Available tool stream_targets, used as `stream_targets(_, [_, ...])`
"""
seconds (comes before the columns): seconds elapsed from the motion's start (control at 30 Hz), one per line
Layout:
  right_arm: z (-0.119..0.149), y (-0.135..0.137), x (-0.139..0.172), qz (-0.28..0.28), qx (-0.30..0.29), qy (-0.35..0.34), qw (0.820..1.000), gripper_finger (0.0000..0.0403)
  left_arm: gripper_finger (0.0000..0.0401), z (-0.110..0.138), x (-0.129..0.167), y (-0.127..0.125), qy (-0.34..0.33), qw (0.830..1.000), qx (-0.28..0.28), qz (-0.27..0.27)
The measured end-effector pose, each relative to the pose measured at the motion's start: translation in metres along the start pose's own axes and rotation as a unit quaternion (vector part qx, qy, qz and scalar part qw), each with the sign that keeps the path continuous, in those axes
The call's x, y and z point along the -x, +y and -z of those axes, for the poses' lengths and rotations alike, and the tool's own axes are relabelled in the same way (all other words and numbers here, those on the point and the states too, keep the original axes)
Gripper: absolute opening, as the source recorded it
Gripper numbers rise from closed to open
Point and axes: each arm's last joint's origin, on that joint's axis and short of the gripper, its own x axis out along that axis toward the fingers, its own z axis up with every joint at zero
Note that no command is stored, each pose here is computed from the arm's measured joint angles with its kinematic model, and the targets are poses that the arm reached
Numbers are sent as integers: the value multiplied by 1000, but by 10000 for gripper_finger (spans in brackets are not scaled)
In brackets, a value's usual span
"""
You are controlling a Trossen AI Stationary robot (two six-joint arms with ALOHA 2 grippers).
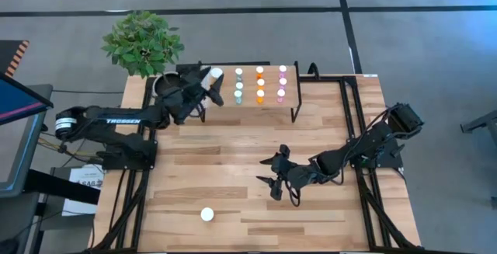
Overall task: Pick and place medicine bottles onto shelf by color
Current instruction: Put the large orange pill bottle on the shelf aligned with the other large orange pill bottle
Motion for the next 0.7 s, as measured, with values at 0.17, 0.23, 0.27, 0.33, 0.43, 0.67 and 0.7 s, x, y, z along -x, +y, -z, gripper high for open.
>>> stream_targets(0.17, [0, 0, 0, 0, 0, 0, 1000, 281, 270, -18, 26, -14, -5, 996, -4, 87])
stream_targets(0.23, [0, 0, 0, 0, 0, 0, 1000, 281, 270, -24, 39, -19, -4, 993, -3, 118])
stream_targets(0.27, [0, 0, 0, 0, 0, 0, 1000, 281, 270, -26, 45, -21, -3, 991, -2, 133])
stream_targets(0.33, [0, 0, 0, 0, 0, 0, 1000, 281, 270, -29, 56, -27, 4, 986, -4, 167])
stream_targets(0.43, [0, 0, 0, 0, 0, 1, 1000, 281, 270, -27, 71, -36, 24, 975, -17, 218])
stream_targets(0.67, [0, 0, 0, 1, 1, 1, 1000, 281, 270, -16, 102, -57, 74, 940, -50, 330])
stream_targets(0.7, [0, 0, 0, 1, 1, 1, 1000, 281, 270, -15, 106, -59, 81, 934, -57, 343])
